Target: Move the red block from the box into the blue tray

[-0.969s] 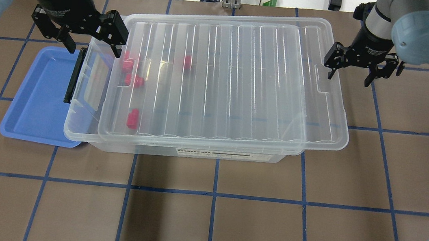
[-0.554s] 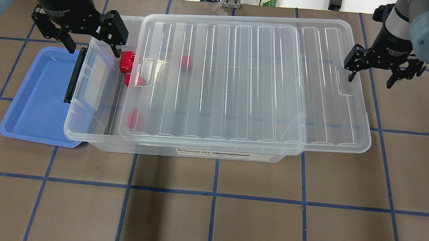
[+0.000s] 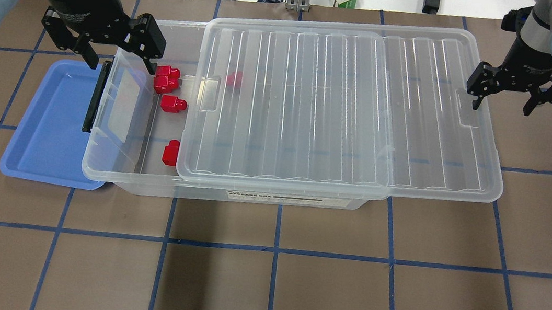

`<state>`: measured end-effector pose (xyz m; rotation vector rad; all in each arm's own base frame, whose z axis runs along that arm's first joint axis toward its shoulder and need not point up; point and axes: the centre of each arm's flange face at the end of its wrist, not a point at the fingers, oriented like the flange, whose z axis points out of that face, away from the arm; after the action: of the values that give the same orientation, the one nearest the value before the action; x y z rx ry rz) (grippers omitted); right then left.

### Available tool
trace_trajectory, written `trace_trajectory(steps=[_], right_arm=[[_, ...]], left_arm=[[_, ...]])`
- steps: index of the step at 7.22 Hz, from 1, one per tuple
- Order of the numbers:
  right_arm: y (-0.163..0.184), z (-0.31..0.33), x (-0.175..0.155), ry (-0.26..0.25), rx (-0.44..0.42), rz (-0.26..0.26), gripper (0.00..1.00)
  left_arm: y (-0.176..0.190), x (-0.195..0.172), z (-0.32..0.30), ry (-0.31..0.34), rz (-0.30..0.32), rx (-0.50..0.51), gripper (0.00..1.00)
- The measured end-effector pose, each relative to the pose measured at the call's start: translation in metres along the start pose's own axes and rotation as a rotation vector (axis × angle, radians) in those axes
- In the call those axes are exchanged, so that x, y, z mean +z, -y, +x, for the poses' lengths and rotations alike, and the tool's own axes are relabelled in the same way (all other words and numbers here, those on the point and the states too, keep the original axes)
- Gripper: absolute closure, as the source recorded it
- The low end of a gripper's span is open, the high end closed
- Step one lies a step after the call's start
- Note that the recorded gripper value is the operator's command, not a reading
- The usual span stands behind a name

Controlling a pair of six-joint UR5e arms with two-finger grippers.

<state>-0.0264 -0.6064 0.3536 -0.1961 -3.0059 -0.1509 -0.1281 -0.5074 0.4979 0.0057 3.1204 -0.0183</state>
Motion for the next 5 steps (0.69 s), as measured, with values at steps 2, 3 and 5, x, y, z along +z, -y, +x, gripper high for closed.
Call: trace_trajectory(steps=[2, 3, 5], right_arm=[[0.001, 0.017, 0.001, -0.018, -0.018, -0.003, 0.0], [0.002, 0.024, 0.001, -0.026, -0.029, -0.001, 0.0], [0.002, 0.032, 0.002, -0.031, -0.039, 0.0, 0.0]], left_arm=[[0.0, 0.0, 0.0, -0.001, 0.0, 0.0, 0.0], [0.0, 0.0, 0.0, -0.002, 0.0, 0.0, 0.0], [0.002, 0.001, -0.001, -0.002, -0.001, -0.003, 0.0]])
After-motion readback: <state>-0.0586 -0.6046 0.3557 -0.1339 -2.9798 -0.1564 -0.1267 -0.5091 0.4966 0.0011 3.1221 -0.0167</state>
